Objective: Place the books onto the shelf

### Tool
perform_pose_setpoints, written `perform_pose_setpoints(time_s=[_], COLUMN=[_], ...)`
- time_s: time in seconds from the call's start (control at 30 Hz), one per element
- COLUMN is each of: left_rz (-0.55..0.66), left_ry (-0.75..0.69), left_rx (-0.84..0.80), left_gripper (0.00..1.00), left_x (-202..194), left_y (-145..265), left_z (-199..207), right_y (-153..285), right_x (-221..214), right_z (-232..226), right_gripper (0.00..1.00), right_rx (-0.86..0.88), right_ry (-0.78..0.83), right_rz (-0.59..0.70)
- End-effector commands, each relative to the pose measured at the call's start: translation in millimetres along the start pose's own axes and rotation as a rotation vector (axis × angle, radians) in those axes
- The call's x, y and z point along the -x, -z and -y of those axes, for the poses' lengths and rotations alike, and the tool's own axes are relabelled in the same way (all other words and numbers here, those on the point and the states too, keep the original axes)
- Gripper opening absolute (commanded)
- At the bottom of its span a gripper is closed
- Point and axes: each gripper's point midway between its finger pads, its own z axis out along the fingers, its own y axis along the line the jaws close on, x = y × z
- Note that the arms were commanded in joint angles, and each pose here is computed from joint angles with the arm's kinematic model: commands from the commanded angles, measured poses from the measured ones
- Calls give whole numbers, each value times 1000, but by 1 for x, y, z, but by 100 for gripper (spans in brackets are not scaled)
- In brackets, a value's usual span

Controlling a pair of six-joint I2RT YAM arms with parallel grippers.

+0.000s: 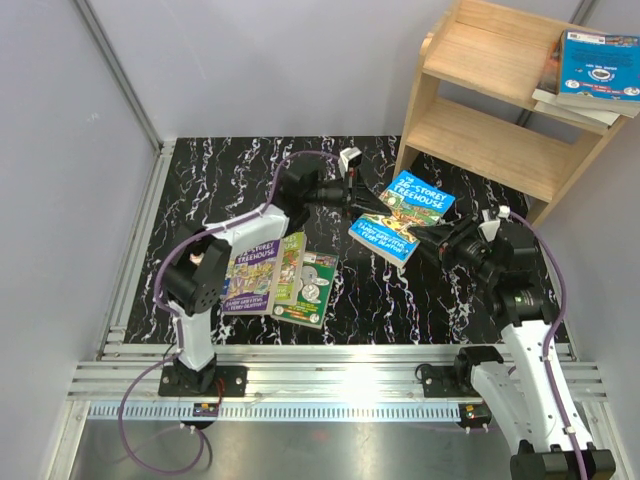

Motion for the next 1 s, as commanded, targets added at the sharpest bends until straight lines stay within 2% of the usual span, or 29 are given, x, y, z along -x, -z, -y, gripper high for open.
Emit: perform_pose_setpoints(time_s=[0.0,0.03,0.07,0.1,0.13,0.2,0.23,0.3,0.33,0.37,0.5,0.57,0.77,0.9,0.97], left_rz=[171,172,194,199,199,232,233,260,270,278,280,288,280,265,259], left_ry=[-209,-278,-250,-259,-307,-313,-372,-372,-395,-390,-345,-342,-315,-307,-302], left_rx=[190,235,308,345,382,491,517,605,618,633,664,661,686,684,685], left_gripper=[0,0,0,9,21,49,56,69,87,92,92,94,95,95,95], left_x=[25,27,31,32,34,36,34,33,31,30,16,9,-12,-19,-20], left_y=[11,13,17,19,24,36,41,56,63,68,90,98,115,117,117], left_z=[27,22,18,14,10,1,4,-8,-4,-7,-30,-31,-50,-56,-58], right_y=[9,10,9,7,3,-5,-14,-22,-29,-32,-42,-43,-58,-69,-74], right_x=[-4,-2,4,7,13,23,33,47,58,69,108,139,183,198,202], right_z=[-6,-7,-8,-10,-16,-24,-36,-48,-66,-72,-105,-109,-99,-103,-89], right_gripper=[26,10,3,0,0,0,0,0,0,0,0,0,0,0,0], right_rx=[10,7,4,4,0,-17,-33,-62,-70,-86,-74,-59,-54,38,54], right_ry=[-2,2,1,12,22,60,74,145,173,223,279,258,212,178,113], right_rz=[15,27,57,68,78,89,86,104,114,145,197,230,295,345,367])
